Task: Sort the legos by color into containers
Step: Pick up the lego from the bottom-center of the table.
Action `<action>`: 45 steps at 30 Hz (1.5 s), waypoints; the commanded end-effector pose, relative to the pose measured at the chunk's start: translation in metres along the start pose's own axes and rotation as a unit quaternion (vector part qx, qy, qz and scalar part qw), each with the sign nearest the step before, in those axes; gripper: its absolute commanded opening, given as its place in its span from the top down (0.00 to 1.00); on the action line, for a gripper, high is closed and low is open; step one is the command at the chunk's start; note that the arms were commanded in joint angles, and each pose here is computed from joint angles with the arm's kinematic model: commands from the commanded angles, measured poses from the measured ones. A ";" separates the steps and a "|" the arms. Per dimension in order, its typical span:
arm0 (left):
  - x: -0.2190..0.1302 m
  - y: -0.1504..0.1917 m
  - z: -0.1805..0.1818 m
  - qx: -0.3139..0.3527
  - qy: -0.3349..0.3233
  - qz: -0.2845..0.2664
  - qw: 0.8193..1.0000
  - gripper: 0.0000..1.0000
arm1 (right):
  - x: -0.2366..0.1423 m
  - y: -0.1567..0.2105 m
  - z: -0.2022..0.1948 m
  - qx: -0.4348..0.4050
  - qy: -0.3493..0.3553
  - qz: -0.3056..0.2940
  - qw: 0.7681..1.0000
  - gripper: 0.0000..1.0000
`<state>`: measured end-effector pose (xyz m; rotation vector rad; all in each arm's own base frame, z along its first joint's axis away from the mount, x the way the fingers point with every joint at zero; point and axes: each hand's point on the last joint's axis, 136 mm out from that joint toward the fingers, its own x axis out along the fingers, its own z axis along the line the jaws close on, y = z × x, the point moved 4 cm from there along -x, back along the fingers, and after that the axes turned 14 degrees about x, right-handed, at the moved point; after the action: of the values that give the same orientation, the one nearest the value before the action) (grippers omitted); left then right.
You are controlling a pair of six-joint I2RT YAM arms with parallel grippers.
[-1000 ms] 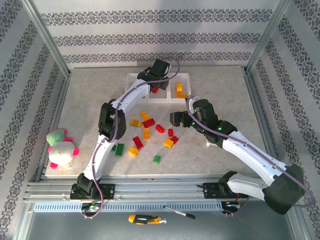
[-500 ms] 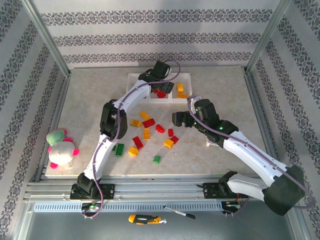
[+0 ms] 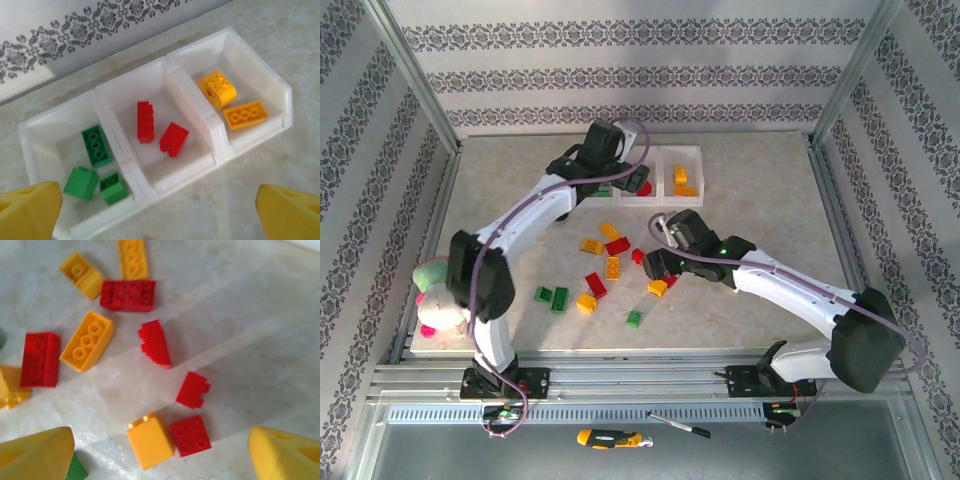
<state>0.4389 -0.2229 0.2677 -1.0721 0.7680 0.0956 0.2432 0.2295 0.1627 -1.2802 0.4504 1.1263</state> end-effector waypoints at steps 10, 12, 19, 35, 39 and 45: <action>-0.104 0.060 0.006 -0.047 -0.047 -0.010 0.998 0.01 | 0.041 0.033 0.015 -0.119 0.049 0.119 0.985 0.25; -0.115 0.069 0.006 -0.049 -0.052 -0.007 0.997 0.01 | 0.047 0.034 0.016 -0.126 0.057 0.124 0.983 0.32; -0.136 0.083 0.009 -0.041 -0.060 -0.003 0.997 0.01 | 0.069 0.038 0.009 -0.130 0.099 0.135 0.977 0.34; -0.138 0.080 0.003 -0.031 -0.037 -0.017 0.999 0.01 | 0.082 0.063 -0.001 -0.116 0.128 0.181 0.968 0.56; -0.143 0.074 -0.001 -0.018 -0.021 -0.049 0.998 0.01 | 0.078 0.053 0.001 -0.109 0.138 0.165 0.971 0.62; -0.156 0.069 -0.021 0.025 0.042 -0.118 0.992 0.01 | 0.058 0.020 0.013 -0.052 0.096 0.111 0.988 0.64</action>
<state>0.2914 -0.1481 0.2872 -1.1252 0.7239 0.0088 0.2357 0.2578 0.0776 -1.5485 0.7622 1.3067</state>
